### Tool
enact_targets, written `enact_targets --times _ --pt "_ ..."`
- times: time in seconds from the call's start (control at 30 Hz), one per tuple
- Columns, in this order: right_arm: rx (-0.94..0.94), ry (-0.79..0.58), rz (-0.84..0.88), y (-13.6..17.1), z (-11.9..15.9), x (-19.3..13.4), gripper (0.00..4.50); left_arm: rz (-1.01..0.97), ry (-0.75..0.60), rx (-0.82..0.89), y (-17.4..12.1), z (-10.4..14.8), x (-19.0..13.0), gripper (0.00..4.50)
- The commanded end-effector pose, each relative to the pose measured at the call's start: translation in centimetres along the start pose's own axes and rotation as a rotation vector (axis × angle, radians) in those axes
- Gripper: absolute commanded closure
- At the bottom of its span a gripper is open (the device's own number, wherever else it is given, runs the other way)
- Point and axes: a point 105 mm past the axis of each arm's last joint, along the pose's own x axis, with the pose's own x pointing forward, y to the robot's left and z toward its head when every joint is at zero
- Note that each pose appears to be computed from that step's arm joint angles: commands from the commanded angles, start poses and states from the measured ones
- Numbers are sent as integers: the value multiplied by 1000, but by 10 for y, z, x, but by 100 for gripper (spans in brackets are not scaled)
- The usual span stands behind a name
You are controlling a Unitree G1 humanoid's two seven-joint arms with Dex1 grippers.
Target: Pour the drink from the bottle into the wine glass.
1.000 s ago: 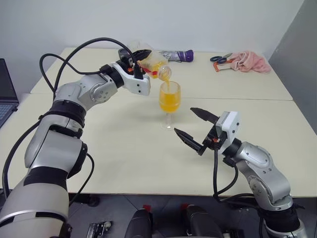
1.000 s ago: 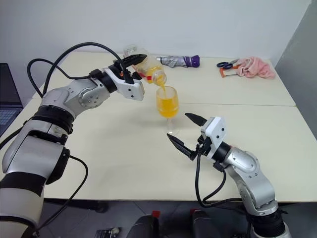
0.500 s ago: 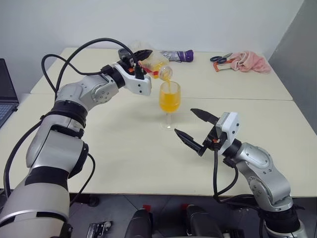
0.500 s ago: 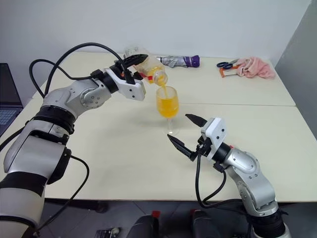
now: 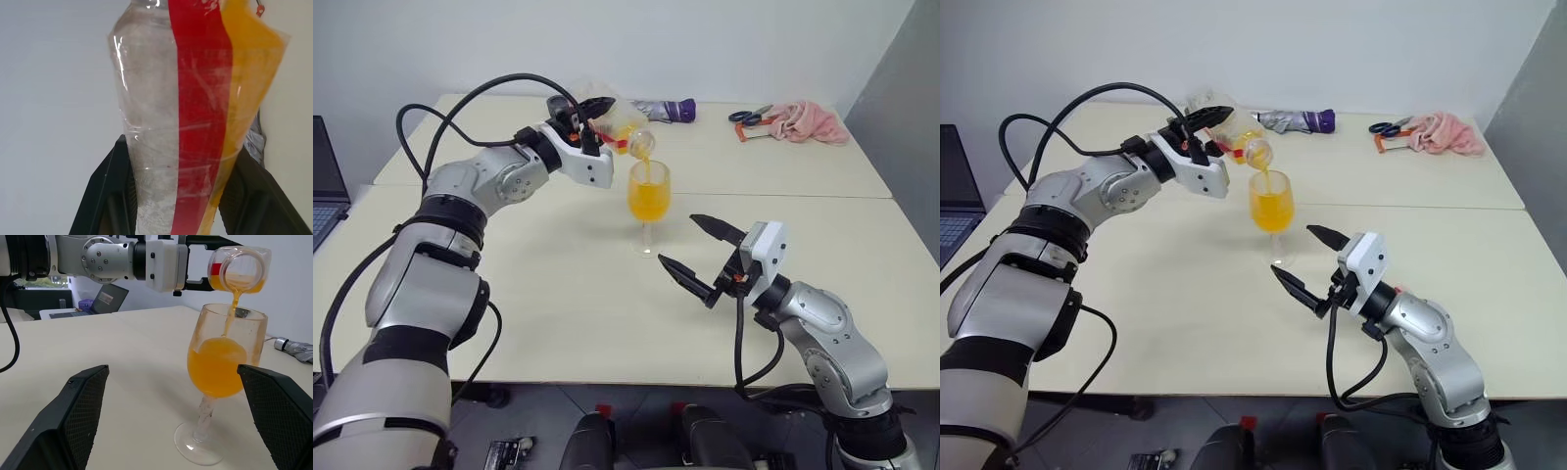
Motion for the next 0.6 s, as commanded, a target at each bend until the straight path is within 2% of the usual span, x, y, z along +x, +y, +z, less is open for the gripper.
enact_targets --times 0.03,0.33,0.5,0.6 --pt "-37 -52 2 3 13 0 0 82 6 -33 21 -1 3 279" --pt "-77 -62 -4 2 14 3 0 122 -5 -199 21 5 7 279" --pt "-93 -81 -19 -2 17 4 0 160 -8 -369 23 6 6 279" --pt "-93 -67 0 -1 16 4 0 202 27 -492 25 -2 2 279"
